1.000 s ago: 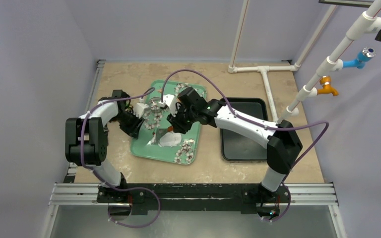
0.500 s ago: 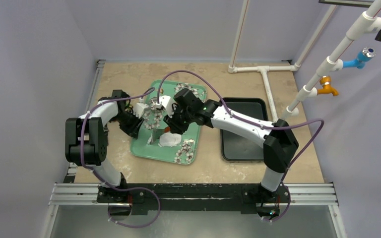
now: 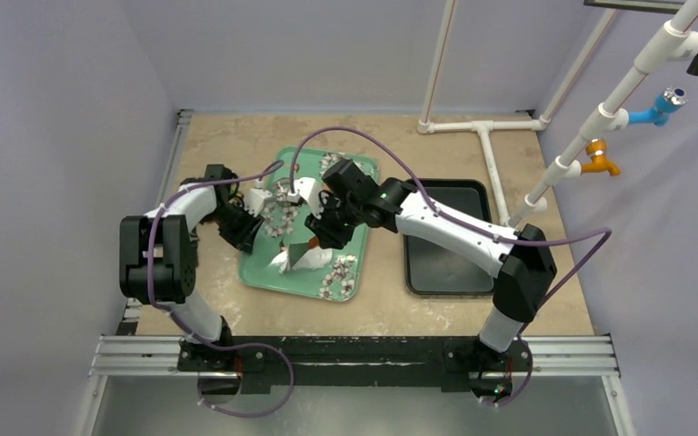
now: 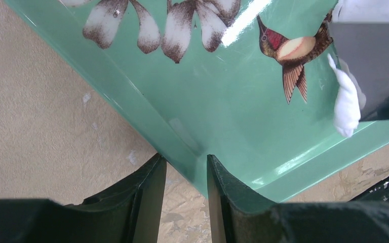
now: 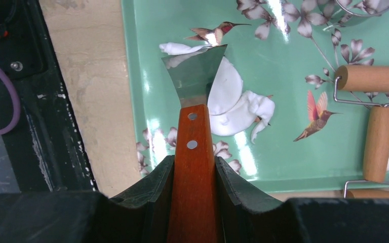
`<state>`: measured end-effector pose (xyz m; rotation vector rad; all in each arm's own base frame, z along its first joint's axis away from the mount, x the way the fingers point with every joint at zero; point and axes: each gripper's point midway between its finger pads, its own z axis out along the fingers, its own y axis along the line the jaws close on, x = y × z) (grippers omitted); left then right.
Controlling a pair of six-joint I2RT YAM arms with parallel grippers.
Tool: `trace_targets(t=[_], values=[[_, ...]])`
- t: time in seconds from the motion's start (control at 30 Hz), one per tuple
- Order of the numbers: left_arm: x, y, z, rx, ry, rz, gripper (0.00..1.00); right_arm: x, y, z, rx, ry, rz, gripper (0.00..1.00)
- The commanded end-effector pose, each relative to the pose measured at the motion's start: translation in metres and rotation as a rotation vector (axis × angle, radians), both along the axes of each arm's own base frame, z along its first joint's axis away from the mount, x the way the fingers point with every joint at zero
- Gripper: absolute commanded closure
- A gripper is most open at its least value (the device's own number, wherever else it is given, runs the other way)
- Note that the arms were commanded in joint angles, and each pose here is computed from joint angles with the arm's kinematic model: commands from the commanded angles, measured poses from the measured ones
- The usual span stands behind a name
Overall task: Roll out the dumpling wrappers from the dough
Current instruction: Remove the dumpling wrapper from the work surface.
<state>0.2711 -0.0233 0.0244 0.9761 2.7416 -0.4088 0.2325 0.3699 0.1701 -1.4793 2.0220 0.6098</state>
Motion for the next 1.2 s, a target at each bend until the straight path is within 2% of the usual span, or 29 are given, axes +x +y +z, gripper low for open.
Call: trace_targets(t=[0.0,0.17,0.23,0.4,0.53,0.93,1.17], values=[[0.008,-0.010,0.020,-0.054,-0.063,-0.029,0.66,-0.009,0.021,0.046,0.154,-0.028,0.077,1.00],[0.010,-0.020,0.035,-0.139,-0.088,-0.034,0.61,0.009,0.044,0.059,0.262,-0.060,0.011,1.00],[0.014,-0.019,0.048,-0.182,-0.114,-0.014,0.61,0.014,0.050,0.049,0.243,-0.059,0.012,1.00],[0.022,-0.013,0.073,-0.192,-0.230,0.007,0.58,0.031,0.060,0.034,0.255,-0.097,-0.031,1.00],[0.018,-0.024,0.071,-0.238,-0.211,-0.006,0.58,0.042,0.067,0.026,0.261,-0.102,-0.076,1.00],[0.015,-0.030,0.020,-0.077,-0.093,-0.090,0.57,0.033,0.072,0.018,0.303,-0.054,-0.058,1.00],[0.026,-0.010,0.017,0.047,-0.146,-0.056,0.56,0.022,0.058,0.012,0.257,-0.040,-0.039,1.00]])
